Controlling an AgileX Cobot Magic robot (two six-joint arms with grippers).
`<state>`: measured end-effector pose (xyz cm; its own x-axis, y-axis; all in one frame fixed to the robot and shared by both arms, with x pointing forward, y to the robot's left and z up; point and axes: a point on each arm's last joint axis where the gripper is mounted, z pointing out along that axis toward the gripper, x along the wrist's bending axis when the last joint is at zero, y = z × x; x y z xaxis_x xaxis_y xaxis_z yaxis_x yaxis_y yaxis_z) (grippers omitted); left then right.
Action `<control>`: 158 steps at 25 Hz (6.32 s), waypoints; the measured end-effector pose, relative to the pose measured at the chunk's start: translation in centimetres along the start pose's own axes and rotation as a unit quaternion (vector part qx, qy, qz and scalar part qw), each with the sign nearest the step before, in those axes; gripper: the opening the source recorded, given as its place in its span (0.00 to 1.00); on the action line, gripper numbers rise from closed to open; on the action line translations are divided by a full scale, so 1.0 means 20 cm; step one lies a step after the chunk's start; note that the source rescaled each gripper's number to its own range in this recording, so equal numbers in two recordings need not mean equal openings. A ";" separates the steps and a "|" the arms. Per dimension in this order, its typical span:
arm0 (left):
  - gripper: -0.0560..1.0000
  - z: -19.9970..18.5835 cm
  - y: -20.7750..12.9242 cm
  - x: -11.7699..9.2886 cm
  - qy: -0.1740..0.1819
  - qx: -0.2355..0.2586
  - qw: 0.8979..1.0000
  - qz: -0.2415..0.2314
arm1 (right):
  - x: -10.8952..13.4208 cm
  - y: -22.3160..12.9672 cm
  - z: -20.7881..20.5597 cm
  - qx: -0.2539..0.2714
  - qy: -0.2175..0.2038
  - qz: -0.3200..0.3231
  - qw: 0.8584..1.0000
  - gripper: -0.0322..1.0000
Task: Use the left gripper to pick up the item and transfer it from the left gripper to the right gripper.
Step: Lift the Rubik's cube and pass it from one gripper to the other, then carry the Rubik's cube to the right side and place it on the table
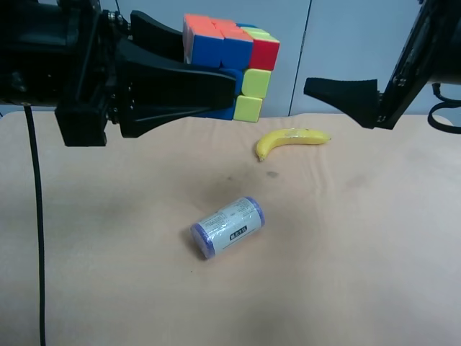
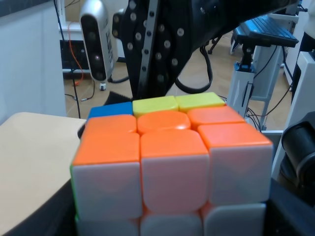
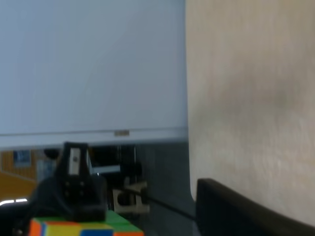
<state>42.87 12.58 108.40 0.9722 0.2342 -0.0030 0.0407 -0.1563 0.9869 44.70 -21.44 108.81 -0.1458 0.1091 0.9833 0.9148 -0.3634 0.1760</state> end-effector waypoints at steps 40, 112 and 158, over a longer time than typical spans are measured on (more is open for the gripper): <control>0.06 0.00 0.00 -0.01 -0.015 -0.004 1.000 0.002 | -0.10 -0.19 0.30 0.151 0.012 0.059 0.987 0.87; 0.98 -0.36 0.24 -0.14 0.205 -0.026 0.978 -0.017 | -0.11 -0.18 0.31 0.150 0.000 0.053 0.987 0.04; 0.99 -0.87 -0.07 -0.51 0.370 0.199 0.890 -0.176 | -0.11 -0.18 0.31 0.150 0.003 0.034 0.988 0.04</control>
<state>28.86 27.17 109.90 0.4716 0.8805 -0.0476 0.5340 -0.2422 0.8100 44.01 -14.71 105.75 -0.0806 0.0881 0.9928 0.9931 -0.0783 0.0876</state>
